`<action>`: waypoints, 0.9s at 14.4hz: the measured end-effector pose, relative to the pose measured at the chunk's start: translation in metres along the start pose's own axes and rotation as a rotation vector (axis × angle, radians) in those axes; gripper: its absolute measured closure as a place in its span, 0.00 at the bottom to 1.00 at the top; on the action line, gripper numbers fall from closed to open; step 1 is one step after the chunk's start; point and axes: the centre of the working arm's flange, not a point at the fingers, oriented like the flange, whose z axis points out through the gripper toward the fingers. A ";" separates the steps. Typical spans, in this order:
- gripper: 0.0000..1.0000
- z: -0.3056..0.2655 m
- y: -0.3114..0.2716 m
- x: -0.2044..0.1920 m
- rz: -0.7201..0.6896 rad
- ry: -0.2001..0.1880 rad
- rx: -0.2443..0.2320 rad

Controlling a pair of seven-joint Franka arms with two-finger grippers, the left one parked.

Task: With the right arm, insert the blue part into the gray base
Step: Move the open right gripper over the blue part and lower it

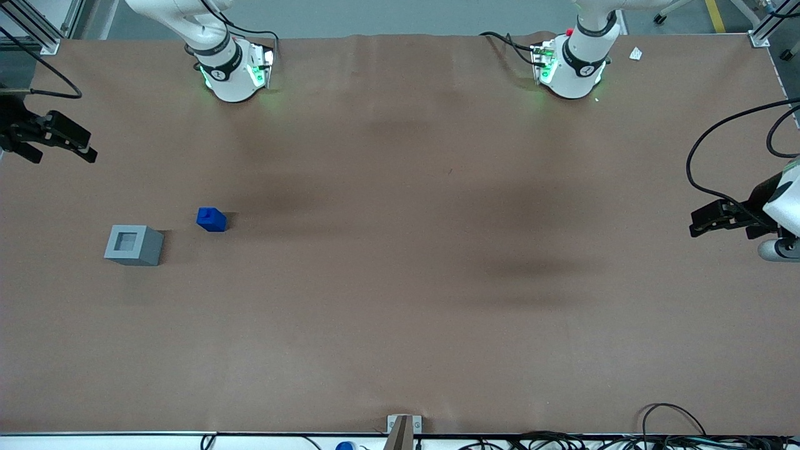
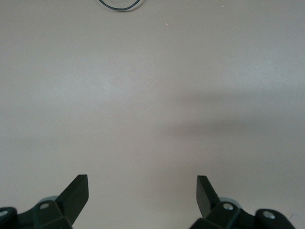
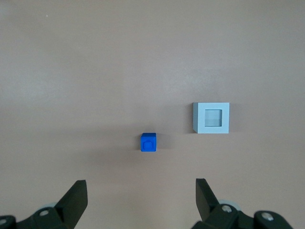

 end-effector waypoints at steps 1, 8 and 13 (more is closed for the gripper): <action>0.00 0.001 0.000 0.000 0.000 -0.001 0.000; 0.00 0.028 -0.002 0.015 0.000 -0.043 -0.006; 0.00 0.114 -0.005 0.037 -0.004 -0.075 -0.015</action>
